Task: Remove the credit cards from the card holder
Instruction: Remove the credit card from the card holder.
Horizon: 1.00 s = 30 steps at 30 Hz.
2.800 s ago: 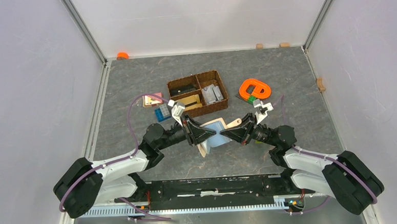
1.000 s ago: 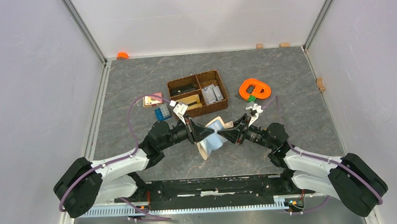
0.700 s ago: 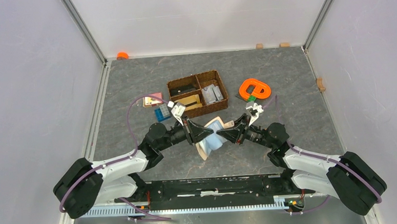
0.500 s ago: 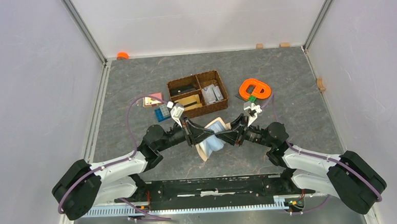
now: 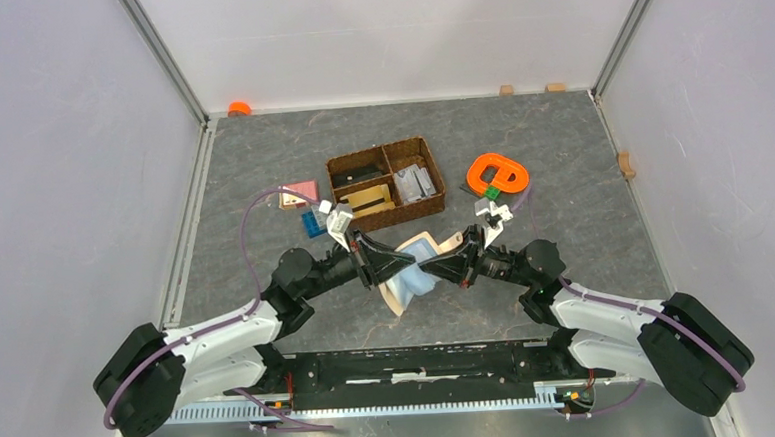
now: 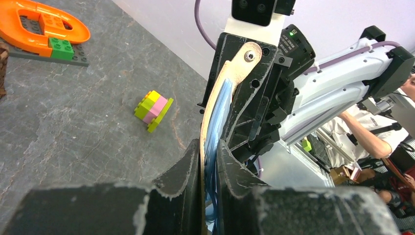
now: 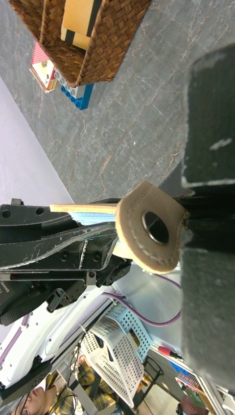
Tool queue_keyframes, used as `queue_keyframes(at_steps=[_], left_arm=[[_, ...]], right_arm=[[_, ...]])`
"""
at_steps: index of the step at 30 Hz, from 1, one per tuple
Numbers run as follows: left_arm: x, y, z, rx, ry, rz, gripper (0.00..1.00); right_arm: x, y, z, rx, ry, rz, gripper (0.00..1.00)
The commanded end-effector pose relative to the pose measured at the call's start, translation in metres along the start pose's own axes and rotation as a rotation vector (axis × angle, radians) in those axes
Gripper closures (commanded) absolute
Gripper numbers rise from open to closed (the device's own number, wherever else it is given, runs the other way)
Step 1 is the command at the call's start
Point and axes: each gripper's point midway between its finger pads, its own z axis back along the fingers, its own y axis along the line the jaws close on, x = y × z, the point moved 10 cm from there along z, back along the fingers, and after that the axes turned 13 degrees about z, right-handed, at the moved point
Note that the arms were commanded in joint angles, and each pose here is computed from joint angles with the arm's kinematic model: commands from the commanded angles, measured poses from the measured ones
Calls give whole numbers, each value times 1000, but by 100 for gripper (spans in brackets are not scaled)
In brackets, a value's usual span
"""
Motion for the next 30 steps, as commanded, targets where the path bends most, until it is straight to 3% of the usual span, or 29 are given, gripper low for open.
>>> queue_keyframes(at_steps=[1,4,8,10,23,26,30], left_arm=[[13,9,-2,184,-89,-31,85],[17,22,2,377,-109,-38,70],[18,38,8,569,-150,-29,34],[19,41,7,616,-151,-28,23],[23,44,14,710,-197,-27,11],[20,37,15,606,-201,-29,1],[15,24,9,364,-173,-40,0]], right_arm=[[8,-3,-1,-30,-30,50,100],[6,-9,4,-113,-24,65,100],[6,-15,11,-223,-24,103,100],[7,-16,14,-272,-32,120,100],[9,-24,36,-501,-104,150,100],[9,-23,35,-487,-108,144,100],[11,-19,32,-430,-117,130,100]])
